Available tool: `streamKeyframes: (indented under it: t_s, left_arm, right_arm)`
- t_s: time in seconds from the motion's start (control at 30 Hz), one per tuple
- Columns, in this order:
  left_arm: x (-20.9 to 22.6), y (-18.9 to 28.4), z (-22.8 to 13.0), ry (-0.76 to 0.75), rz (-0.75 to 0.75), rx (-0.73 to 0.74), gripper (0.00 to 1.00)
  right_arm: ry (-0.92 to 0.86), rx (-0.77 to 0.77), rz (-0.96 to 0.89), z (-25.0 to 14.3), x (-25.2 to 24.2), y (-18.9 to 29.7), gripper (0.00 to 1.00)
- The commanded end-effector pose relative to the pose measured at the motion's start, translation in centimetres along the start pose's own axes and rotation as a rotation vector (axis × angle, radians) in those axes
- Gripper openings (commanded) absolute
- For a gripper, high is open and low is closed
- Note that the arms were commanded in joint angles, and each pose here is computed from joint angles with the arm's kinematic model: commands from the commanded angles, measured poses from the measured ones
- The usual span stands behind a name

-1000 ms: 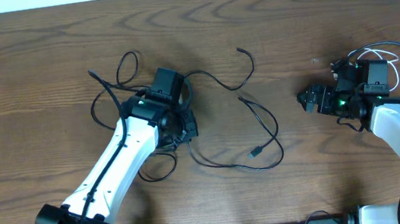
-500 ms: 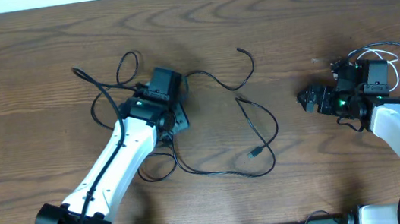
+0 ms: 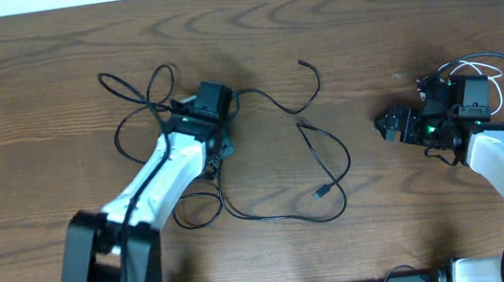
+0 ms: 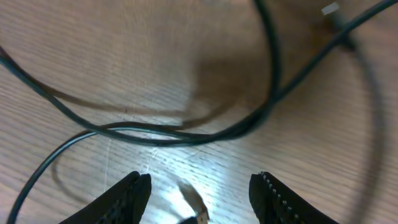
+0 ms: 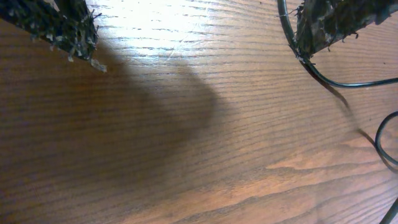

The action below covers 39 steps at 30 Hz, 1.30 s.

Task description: Untangle cables

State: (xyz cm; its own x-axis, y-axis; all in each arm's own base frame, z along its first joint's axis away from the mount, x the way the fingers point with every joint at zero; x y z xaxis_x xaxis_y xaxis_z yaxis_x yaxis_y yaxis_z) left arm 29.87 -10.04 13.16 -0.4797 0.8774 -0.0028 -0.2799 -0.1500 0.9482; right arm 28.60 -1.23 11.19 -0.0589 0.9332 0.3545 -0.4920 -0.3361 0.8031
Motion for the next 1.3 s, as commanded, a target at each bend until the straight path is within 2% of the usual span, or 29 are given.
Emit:
streamKeyframes:
  t_s: [0.0, 0.3, 0.37, 0.4, 0.47, 0.5, 0.53, 0.73, 0.93, 1.1, 1.2, 1.27]
  left_arm:
    - [0.2, -1.7, 0.0, -0.024, 0.066, -0.017, 0.56]
    - [-0.7, -3.6, 0.6, -0.127, 0.078, -0.08, 0.55]
    - [-0.7, -3.7, 0.6, -0.128, 0.079, -0.079, 0.45]
    - [-0.7, -3.7, 0.6, -0.127, 0.078, -0.079, 0.33]
    - [-0.7, -3.7, 0.6, -0.128, 0.078, -0.079, 0.2]
    - [-0.7, -3.6, 0.6, -0.127, 0.078, -0.079, 0.09]
    - [-0.7, -3.6, 0.6, -0.127, 0.078, -0.079, 0.08]
    - [-1.1, -1.3, 1.8, -0.103, 0.023, -0.134, 0.08]
    - [-0.7, 5.4, 3.6, -0.032, -0.128, -0.283, 0.07]
    - [1.5, 12.9, 4.2, 0.081, -0.306, -0.438, 0.08]
    - [2.6, 16.0, 3.9, 0.146, -0.419, -0.472, 0.08]
    - [3.1, 18.3, 3.3, 0.158, -0.554, -0.464, 0.08]
  right_arm:
    - [0.018, 0.003, 0.008, 0.0, 0.1, -0.1, 0.99]
    - [0.018, 0.004, 0.008, 0.0, 0.1, -0.1, 0.99]
    - [0.018, 0.004, 0.008, 0.0, 0.1, -0.1, 0.99]
    - [0.018, 0.003, 0.008, 0.0, 0.1, -0.1, 0.99]
    - [0.018, 0.003, 0.008, 0.0, 0.1, -0.1, 0.99]
    - [0.018, 0.004, 0.008, 0.0, 0.1, -0.1, 0.99]
    - [0.018, 0.003, 0.008, 0.0, 0.1, -0.1, 0.99]
    - [0.018, 0.004, 0.008, 0.0, 0.1, -0.1, 0.99]
    - [0.018, 0.004, 0.008, 0.0, 0.1, -0.1, 0.99]
    - [0.018, 0.004, 0.008, 0.0, 0.1, -0.1, 0.99]
    - [0.018, 0.004, 0.008, 0.0, 0.1, -0.1, 0.99]
    - [0.018, 0.004, 0.008, 0.0, 0.1, -0.1, 0.99]
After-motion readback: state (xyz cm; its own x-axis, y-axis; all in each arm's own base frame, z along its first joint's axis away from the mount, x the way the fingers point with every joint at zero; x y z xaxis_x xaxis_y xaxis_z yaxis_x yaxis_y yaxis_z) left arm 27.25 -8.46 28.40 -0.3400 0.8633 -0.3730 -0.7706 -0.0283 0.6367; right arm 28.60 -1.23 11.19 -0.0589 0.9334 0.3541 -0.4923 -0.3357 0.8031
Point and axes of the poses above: each gripper's point midway between its finger pads, its own y axis back along the fingers, its own x axis along the line the jaws close on, z = x × y, the point moved 10 cm from there along y, back along the fingers, and after that the axes turned 11 degrees about y, right-handed, at the moved point
